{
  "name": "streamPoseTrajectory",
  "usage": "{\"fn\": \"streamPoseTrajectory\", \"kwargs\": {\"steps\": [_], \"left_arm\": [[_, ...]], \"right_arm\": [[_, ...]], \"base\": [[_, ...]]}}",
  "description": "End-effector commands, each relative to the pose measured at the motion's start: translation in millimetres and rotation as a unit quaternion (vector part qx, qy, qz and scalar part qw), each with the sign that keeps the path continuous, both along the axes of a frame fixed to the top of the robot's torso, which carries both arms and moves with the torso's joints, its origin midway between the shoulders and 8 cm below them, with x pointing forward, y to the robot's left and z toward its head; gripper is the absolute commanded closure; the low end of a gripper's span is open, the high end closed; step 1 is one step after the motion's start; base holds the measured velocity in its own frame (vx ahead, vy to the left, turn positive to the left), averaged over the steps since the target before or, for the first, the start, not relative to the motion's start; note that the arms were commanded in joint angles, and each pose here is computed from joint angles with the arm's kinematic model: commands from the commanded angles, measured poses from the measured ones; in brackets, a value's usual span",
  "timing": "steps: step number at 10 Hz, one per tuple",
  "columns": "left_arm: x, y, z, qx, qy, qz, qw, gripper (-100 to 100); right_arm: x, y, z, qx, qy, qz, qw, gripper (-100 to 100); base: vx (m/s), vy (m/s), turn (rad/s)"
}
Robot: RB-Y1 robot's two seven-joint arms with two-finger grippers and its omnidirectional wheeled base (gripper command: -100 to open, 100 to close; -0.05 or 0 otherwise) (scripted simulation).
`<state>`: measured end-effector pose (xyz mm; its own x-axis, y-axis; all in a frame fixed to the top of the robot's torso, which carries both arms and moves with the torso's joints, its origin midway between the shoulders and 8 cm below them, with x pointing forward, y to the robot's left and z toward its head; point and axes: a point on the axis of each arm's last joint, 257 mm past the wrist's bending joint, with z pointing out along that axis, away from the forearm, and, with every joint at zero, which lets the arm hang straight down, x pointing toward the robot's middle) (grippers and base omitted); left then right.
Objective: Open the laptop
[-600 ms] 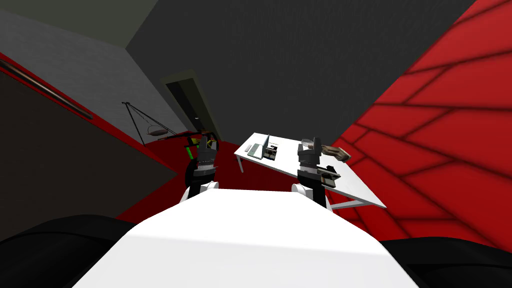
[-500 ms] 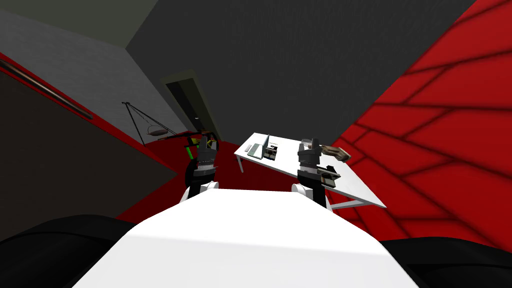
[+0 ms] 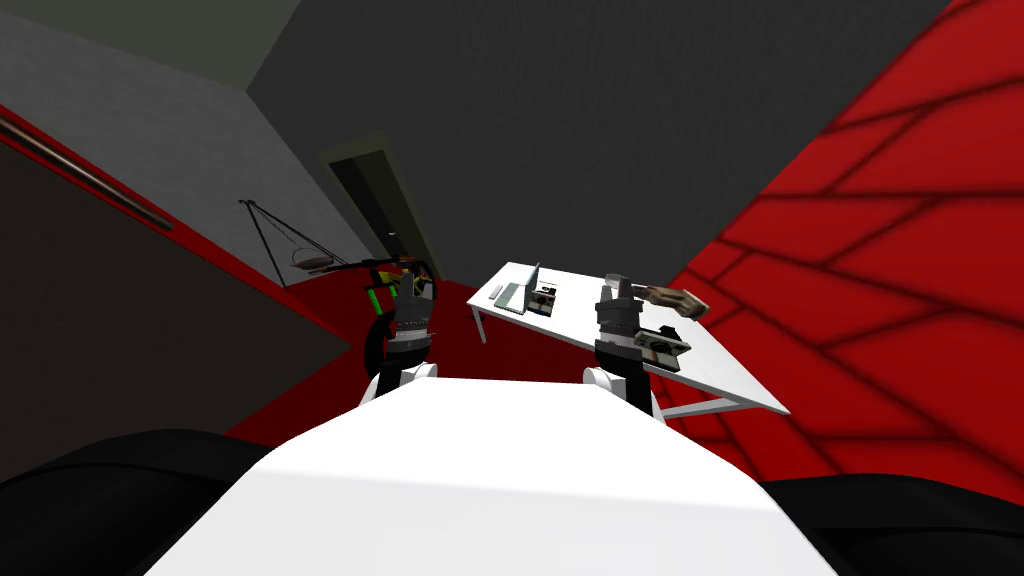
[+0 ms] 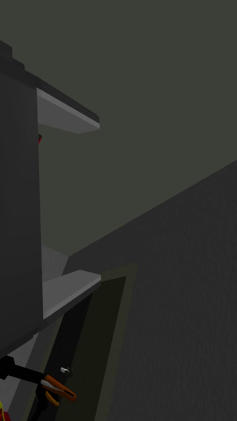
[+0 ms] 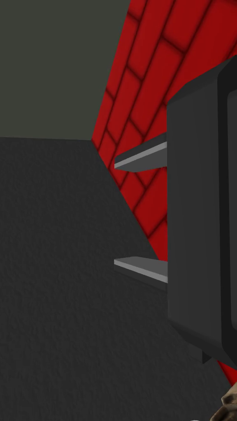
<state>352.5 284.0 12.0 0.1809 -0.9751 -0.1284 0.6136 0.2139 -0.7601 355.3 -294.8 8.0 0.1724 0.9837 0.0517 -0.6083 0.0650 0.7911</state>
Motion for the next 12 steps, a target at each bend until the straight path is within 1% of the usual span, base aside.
{"fn": "streamPoseTrajectory", "kwargs": {"steps": [1,3,4,6,8,10,12], "left_arm": [[0.0,0.0,0.0,0.000,0.000,0.000,1.0000,0],[0.0,0.0,0.0,0.000,0.000,0.000,1.0000,0],[0.0,0.0,0.0,0.000,0.000,0.000,1.0000,0],[0.1,0.0,-0.3,0.000,0.000,0.000,1.0000,0],[0.1,0.0,-0.3,0.000,0.000,0.000,1.0000,0],[0.1,0.0,-0.3,0.000,0.000,0.000,1.0000,0],[0.1,0.0,-0.3,0.000,0.000,0.000,1.0000,0]], "right_arm": [[0.0,0,0.0,0.000,0.000,0.000,1.0000,0],[0.0,0,0.0,0.000,0.000,0.000,1.0000,0],[1.9,4,-2.2,-0.029,0.009,0.005,0.9995,-100],[5.0,7,-7.9,-0.075,0.026,0.006,0.9968,-100],[8.5,9,-16.2,-0.131,0.047,-0.001,0.9902,-100],[12.1,7,-26.5,-0.192,0.070,-0.016,0.9787,-100],[15.4,2,-38.0,-0.254,0.094,-0.037,0.9618,-100]], "base": [[0.000,0.000,0.000],[0.000,0.000,0.000],[0.021,0.017,-0.010],[0.030,0.042,-0.027],[0.036,0.085,-0.039],[0.072,0.106,-0.054],[0.074,0.107,-0.077]]}}
